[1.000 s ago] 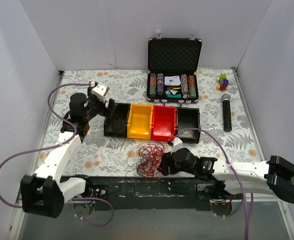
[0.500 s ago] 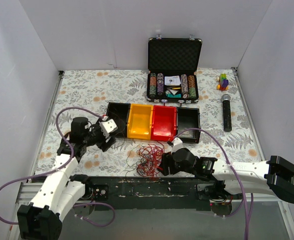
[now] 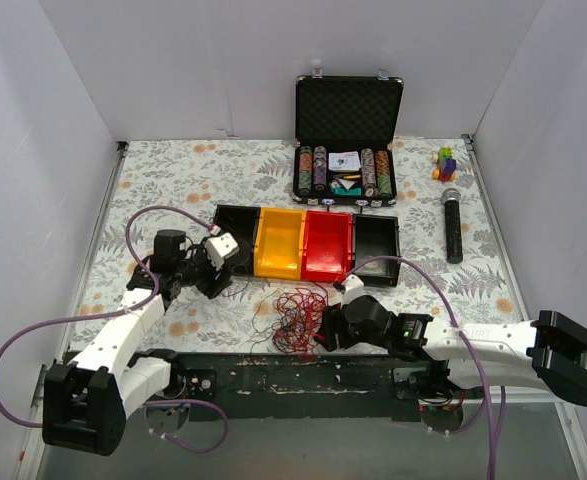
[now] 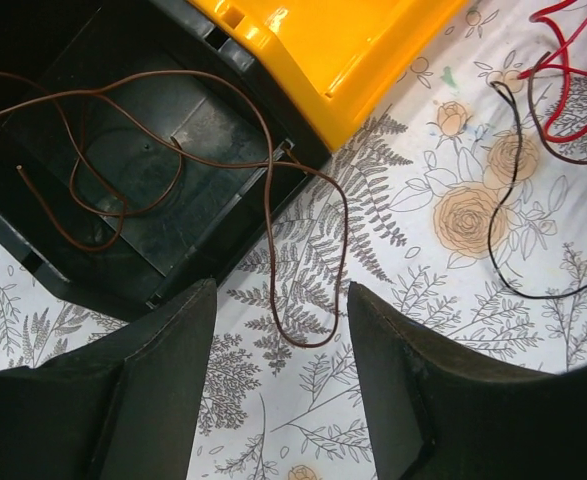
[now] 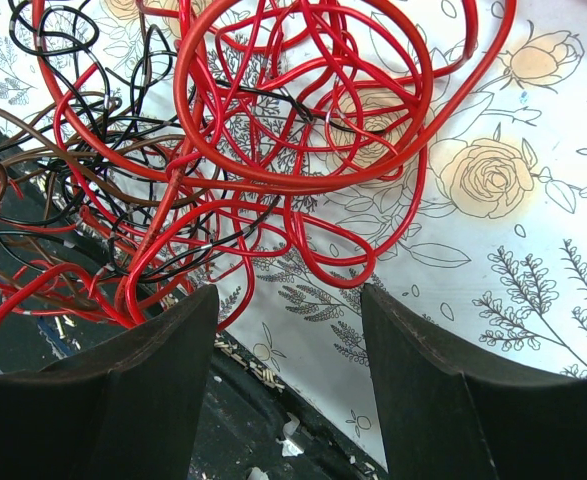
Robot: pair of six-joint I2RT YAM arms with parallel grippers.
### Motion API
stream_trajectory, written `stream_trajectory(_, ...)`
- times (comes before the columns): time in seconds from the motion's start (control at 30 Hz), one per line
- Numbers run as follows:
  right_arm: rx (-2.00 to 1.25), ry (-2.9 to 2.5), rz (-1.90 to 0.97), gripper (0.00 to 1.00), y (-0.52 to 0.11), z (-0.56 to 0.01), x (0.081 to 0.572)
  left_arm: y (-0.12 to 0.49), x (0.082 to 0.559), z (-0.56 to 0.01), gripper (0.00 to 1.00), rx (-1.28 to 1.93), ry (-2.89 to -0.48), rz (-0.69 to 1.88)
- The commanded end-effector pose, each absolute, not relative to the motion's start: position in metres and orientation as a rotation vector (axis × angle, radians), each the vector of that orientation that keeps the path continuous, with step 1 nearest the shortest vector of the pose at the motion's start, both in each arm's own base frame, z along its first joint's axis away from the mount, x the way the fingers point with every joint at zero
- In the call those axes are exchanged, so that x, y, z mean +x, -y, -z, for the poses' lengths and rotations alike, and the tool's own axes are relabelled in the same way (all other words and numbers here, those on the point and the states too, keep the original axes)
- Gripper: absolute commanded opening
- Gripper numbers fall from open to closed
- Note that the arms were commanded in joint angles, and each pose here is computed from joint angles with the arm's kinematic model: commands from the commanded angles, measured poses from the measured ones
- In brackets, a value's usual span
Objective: Untangle the cables
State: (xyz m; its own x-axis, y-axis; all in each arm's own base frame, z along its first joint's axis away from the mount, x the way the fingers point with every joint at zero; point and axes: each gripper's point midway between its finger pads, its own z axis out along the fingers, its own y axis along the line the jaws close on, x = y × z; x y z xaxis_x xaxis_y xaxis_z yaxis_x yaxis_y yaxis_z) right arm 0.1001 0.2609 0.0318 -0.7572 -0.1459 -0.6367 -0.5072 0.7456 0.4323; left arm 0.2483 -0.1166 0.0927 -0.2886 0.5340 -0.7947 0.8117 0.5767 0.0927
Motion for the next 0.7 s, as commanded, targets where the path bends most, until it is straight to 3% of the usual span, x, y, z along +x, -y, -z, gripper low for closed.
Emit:
stream_trajectory(0.0,-0.572,-2.496,-0.641,0.68,-0.230,0.000,0.086,0.115,0.258,-0.089,0.53,1.081,-1.951,0.382)
stream_trajectory(0.33,-0.578,-2.492,-0.654,0.68,-0.233,-0.001,0.086,0.118,0.262,-0.081,0.51,1.085,-1.941,0.393)
stream_trajectory(0.57,-0.576,-2.495,-0.658,0.68,-0.233,-0.002,0.085,0.117,0.288,-0.112,0.13,1.070,-1.843,0.307)
stream_trajectory(0.67,-0.578,-2.498,-0.657,0.68,-0.233,-0.001,0.085,0.120,0.304,-0.147,0.06,1.054,-1.759,0.271)
